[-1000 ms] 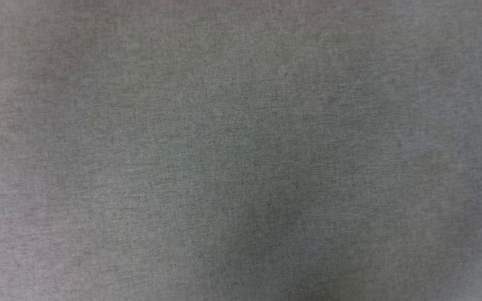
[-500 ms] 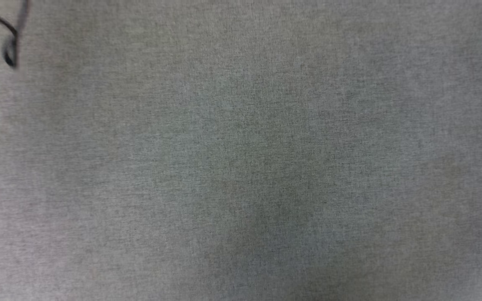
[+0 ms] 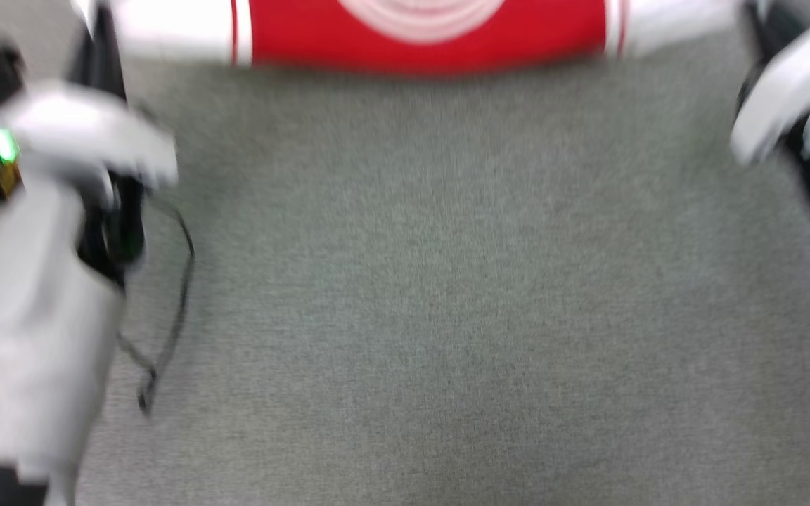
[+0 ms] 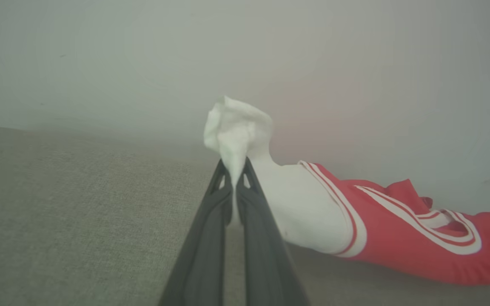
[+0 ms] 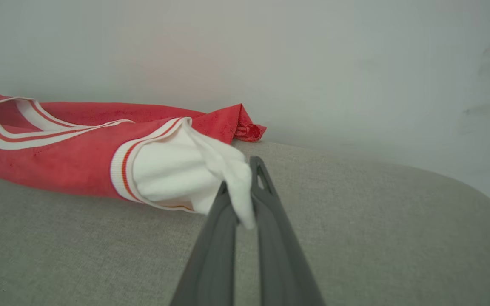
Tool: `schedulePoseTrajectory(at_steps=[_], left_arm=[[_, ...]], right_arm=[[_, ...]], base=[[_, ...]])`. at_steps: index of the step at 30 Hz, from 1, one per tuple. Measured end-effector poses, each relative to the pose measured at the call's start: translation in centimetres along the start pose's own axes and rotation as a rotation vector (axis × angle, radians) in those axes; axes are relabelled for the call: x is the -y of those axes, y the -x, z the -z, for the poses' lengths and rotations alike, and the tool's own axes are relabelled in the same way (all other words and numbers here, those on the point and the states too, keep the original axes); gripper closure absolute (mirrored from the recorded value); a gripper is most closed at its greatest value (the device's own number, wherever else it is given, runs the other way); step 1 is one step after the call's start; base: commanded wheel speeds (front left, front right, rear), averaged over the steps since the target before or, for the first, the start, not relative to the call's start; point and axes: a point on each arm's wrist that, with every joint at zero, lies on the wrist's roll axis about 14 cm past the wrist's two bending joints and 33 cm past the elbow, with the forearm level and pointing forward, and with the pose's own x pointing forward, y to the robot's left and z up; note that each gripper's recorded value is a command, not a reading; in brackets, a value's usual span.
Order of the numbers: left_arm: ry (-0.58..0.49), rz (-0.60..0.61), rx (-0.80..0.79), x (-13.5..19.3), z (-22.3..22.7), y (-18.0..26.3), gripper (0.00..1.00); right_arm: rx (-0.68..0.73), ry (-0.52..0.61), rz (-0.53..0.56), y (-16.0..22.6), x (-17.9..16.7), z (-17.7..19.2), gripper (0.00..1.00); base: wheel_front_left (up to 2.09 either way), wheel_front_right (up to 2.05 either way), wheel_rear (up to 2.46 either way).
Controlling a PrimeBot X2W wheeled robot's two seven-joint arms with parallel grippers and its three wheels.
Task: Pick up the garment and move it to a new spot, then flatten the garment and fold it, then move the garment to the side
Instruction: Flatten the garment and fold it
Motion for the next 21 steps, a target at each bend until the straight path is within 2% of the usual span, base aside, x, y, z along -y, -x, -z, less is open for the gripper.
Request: schedulePoseTrajectory(at_steps=[5,10,19,21], left_arm=[[0.022,-0.065,-0.059,-1.8,1.9,6.7,1.00],[0.032,-0.115,-0.096,-3.0,3.0,12.9,1.00],[0.028,-0.174,-0.193,-3.7,5.2,22.8,1.00],[0.018,-0.182,-0.229,-3.9,5.8,24.7,1.00]], right_arm=[[-0.115,-0.062,-0.017,5.4,-1.4,4.6,1.00],[-0.169,-0.126,-0.024,10.4,-2.4,7.3,1.00],[-0.285,-0.244,-0.029,19.1,-4.7,13.0,1.00],[-0.330,-0.242,-0.037,21.2,-5.3,14.6,1.00]], base=[[0.00,0.00,0.00],[0.00,0.00,0.00],[0.00,0.00,0.00],[0.00,0.00,0.00]])
